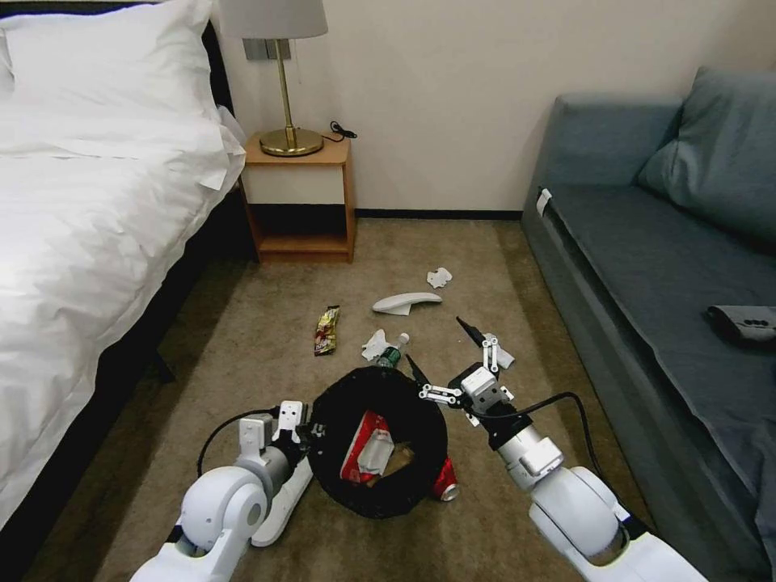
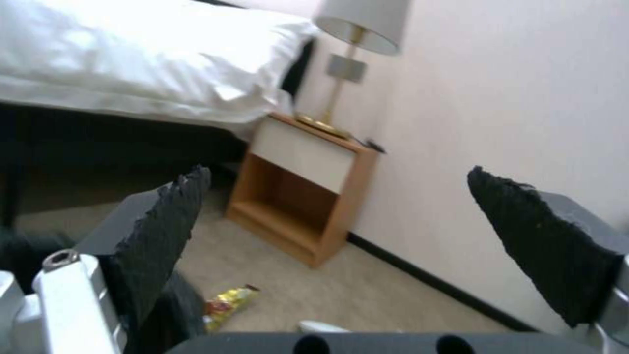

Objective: Pick up the trash bin, then pick up the garbage on the floor and place it into the trash bin.

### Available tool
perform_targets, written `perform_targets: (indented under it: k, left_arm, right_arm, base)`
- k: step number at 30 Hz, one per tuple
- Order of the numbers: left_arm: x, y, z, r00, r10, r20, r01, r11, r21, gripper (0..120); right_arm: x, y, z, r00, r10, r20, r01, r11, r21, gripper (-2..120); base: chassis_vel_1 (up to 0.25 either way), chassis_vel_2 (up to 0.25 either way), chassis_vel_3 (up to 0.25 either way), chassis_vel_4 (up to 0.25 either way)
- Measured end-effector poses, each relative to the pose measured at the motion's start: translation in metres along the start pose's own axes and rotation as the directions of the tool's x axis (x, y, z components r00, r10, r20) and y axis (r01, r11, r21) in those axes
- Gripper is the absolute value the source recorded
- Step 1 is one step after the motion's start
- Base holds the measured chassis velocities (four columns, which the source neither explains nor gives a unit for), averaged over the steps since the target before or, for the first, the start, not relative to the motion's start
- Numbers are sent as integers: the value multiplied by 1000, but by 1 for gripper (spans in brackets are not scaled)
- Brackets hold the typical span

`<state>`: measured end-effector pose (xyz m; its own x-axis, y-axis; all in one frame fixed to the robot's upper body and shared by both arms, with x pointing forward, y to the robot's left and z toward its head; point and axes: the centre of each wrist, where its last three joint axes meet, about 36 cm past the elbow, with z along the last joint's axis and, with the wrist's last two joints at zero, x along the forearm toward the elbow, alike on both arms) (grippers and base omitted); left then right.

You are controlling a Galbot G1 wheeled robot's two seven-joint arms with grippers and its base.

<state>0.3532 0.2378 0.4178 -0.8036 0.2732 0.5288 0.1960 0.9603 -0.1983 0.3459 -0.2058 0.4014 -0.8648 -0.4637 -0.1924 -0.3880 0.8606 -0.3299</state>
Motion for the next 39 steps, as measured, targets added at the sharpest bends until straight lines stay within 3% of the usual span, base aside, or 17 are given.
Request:
perform_targets:
  k: [4,6,10,12,24,31,39]
  left_arm:
    - [13,5,-16,997,-20,70,21,1000,-10,2]
    - [29,11,-31,988,-59,145,62,998,-14,2]
    - [42,11,-39,978,-80,194,83,997,-5,2]
    - [57,11,-43,964,-104,244,106,994,4,2]
    - [67,12,-46,945,-134,297,128,991,39,2]
    - [69,8,-40,948,-123,294,118,992,35,2]
    - [67,2,-38,955,-97,279,98,995,12,2]
  right_arm:
    - [-5,4,3,997,66,-28,-67,997,-42,100]
    - [-12,9,7,988,129,-80,-136,987,-91,100]
    - [-16,19,11,965,184,-185,-212,966,-146,100]
    - [-21,29,23,929,218,-298,-284,938,-198,100]
    - [-13,43,66,898,191,-397,-281,942,-183,100]
    - [5,52,87,882,130,-453,-235,954,-183,100]
    - [29,61,106,812,64,-580,-237,944,-228,100]
  base:
    - [0,0,0,0]
    - [0,0,0,0]
    - [0,0,0,0]
    - [0,0,0,0]
    - [0,0,0,0]
    - [0,0,0,0]
    - [0,0,0,0]
